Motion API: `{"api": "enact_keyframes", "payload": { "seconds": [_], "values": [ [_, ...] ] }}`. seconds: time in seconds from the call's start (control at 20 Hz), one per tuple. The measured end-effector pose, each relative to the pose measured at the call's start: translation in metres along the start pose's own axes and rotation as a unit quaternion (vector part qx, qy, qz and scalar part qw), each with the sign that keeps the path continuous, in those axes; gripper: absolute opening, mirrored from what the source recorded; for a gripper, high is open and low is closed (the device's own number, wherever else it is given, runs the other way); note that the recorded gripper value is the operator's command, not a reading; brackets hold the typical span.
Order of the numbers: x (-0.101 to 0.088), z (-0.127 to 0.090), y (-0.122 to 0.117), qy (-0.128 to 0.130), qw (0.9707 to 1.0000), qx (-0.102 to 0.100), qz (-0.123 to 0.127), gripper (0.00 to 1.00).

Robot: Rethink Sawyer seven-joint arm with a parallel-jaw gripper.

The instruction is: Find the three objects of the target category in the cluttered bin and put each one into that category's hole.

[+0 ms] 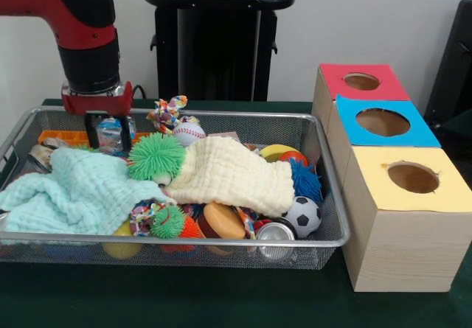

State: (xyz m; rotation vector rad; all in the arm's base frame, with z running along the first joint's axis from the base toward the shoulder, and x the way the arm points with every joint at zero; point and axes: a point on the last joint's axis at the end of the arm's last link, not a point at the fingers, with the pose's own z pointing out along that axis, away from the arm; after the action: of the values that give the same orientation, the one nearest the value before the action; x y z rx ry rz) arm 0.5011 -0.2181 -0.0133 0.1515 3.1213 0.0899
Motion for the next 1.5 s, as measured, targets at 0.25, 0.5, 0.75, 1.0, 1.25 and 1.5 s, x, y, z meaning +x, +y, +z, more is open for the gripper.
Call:
{"api": "enact_keyframes", "payload": {
  "seconds": [0.25, 0.5, 0.75, 1.0, 1.25, 1.5],
  "values": [
    [0.0, 0.017, 0.006, -0.025, 0.9997, -0.007, 0.001, 1.0],
    [0.003, 0.024, 0.006, -0.025, 0.9997, 0.002, 0.0, 1.0],
    [0.007, 0.025, 0.003, -0.02, 0.9998, 0.008, 0.0, 0.0],
    [0.004, 0.025, 0.002, -0.02, 0.9997, 0.017, -0.004, 0.0],
    [0.004, 0.025, 0.004, -0.018, 0.9996, 0.02, -0.007, 0.0],
    [0.001, 0.016, 0.003, -0.007, 0.9998, 0.019, 0.007, 0.0]
  ]
}}
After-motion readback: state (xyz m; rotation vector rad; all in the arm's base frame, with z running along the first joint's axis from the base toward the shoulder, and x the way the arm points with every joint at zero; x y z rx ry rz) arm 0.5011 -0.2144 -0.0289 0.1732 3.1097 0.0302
